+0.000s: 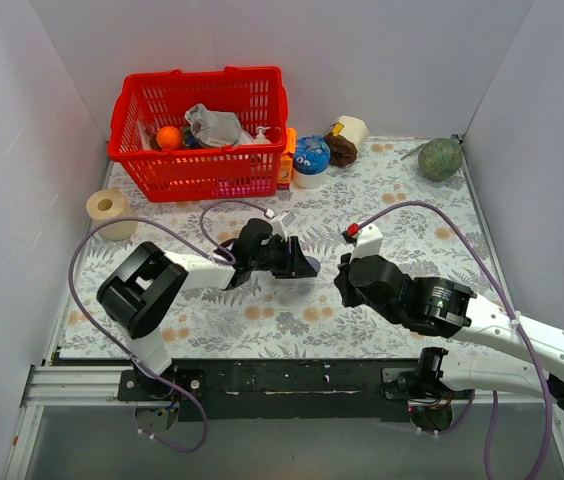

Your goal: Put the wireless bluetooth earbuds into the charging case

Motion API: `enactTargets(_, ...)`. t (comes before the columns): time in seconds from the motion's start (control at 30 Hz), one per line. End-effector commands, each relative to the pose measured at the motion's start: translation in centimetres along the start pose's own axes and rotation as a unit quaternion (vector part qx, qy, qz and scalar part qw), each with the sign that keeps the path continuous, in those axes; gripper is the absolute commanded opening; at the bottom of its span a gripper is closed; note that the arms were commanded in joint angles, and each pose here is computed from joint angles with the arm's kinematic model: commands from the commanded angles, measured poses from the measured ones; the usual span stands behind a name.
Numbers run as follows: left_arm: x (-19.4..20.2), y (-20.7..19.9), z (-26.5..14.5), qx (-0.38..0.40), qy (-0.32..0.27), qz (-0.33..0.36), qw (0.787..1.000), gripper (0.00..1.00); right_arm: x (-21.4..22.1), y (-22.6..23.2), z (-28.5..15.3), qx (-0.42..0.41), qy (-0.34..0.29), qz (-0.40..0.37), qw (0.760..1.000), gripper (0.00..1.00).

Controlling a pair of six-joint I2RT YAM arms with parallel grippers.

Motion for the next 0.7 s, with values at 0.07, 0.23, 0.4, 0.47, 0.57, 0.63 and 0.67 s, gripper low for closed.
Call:
enactTargets(0.07, -2.4, 1.5, 2.8, -0.041, 0.002, 0.012, 0.999, 0.21, -0.6, 0.2, 0.1, -0.009, -0.032, 0.033, 0.999, 0.08)
enactTargets(0.23, -1.8, 2.8, 3.2, -0.065, 0.017, 0.01, 0.998, 0.38, -0.5, 0.0, -0.2, -0.014, -0.039, 0.039, 0.998, 0.09)
enactTargets(0.4, -1.0, 3.5, 2.6, -0.079, 0.03, 0.006, 0.996, 0.5, -0.6, -0.2, -0.5, -0.013, -0.043, 0.04, 0.998, 0.12)
enactTargets(0.47, -0.8, 3.8, 1.9, -0.092, 0.033, 0.01, 0.995, 0.73, -0.7, -0.3, -0.7, -0.011, -0.042, 0.039, 0.998, 0.13)
enactTargets(0.57, -1.1, 3.4, -0.5, -0.116, 0.022, 0.026, 0.993, 0.98, -0.6, -0.6, -0.9, -0.007, -0.044, 0.042, 0.998, 0.14)
enactTargets(0.63, -2.3, 1.7, -3.3, -0.132, -0.029, 0.05, 0.99, 0.98, -0.1, -0.9, -0.8, -0.003, -0.042, 0.043, 0.998, 0.15)
enactTargets(0.67, -2.6, 1.3, -4.6, -0.147, -0.042, 0.051, 0.987, 0.98, -0.1, -1.1, -0.8, -0.002, -0.049, 0.047, 0.998, 0.15)
Point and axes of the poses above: each gripper's point midway between its finger pads, its own z axis out along the fingers, its own y axis along the line the jaws close on, x = y × z, the point moved 8 cm from there along -z, back along the fingers, and after that the axes turned 1 degree about z, right-handed, at the moved point
